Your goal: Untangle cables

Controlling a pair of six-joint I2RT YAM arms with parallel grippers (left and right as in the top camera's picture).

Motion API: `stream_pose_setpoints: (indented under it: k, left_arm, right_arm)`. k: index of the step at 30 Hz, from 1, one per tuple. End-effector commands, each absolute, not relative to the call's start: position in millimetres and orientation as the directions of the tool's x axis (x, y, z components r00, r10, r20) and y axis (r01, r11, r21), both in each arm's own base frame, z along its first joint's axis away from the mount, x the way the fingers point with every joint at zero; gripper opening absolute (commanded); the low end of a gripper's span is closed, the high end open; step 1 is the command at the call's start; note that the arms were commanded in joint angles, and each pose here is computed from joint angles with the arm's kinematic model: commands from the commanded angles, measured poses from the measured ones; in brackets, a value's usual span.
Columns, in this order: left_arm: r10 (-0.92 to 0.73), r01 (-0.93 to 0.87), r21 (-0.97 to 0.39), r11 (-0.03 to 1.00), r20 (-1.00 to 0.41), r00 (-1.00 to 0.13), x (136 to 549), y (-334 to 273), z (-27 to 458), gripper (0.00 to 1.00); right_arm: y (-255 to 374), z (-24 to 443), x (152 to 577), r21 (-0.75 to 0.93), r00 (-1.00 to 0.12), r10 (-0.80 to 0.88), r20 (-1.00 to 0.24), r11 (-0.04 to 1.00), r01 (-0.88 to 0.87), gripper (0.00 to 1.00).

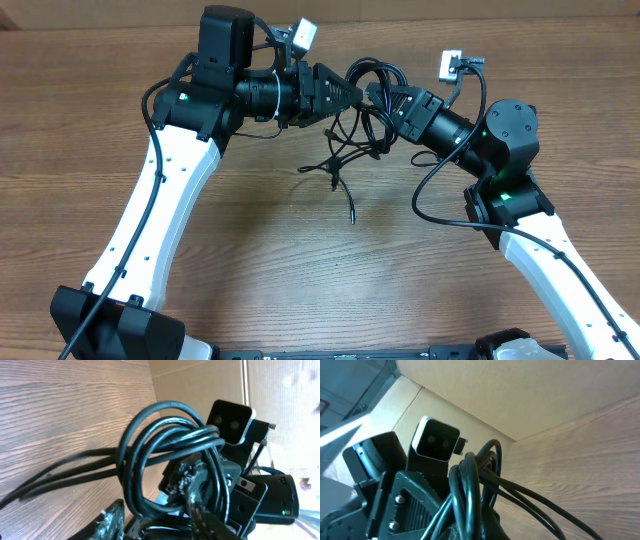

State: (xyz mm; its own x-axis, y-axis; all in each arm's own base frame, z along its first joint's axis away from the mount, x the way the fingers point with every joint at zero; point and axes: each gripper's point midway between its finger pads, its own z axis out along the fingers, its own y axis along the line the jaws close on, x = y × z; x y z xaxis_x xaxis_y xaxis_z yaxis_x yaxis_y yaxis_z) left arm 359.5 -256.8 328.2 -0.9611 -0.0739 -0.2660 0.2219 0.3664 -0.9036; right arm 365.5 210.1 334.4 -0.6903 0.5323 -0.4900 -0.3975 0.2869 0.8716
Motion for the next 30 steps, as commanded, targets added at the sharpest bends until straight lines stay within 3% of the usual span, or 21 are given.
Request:
stream_pose_setpoints:
  k: [1, 8, 25, 30]
  left_arm:
    - [-0.110, 0.239, -0.891, 0.387, -0.302, -0.947, 363.8, -252.1, 339.0, 0.39]
    - [-0.118, 0.225, -0.896, 0.384, -0.289, -0.950, 364.0, -253.6, 339.7, 0.28]
    - [-0.122, 0.220, -0.892, 0.394, -0.288, -0.950, 363.4, -259.0, 338.6, 0.26]
    - [-0.113, 0.254, -0.890, 0.379, -0.317, -0.942, 363.1, -265.4, 344.1, 0.13]
  right_arm:
    - [208.5, 351.1, 359.5, 0.907, -0.711, 0.565, -0.418, 0.215, -0.363, 0.04]
    - [209.0, 352.6, 359.1, 0.951, -0.751, 0.587, -0.303, 0.138, -0.276, 0.04]
    - [217.3, 357.1, 347.0, 0.967, -0.810, 0.533, -0.244, 0.070, -0.244, 0.04]
    - [217.6, 356.5, 346.8, 0.968, -0.813, 0.531, -0.241, 0.070, -0.241, 0.04]
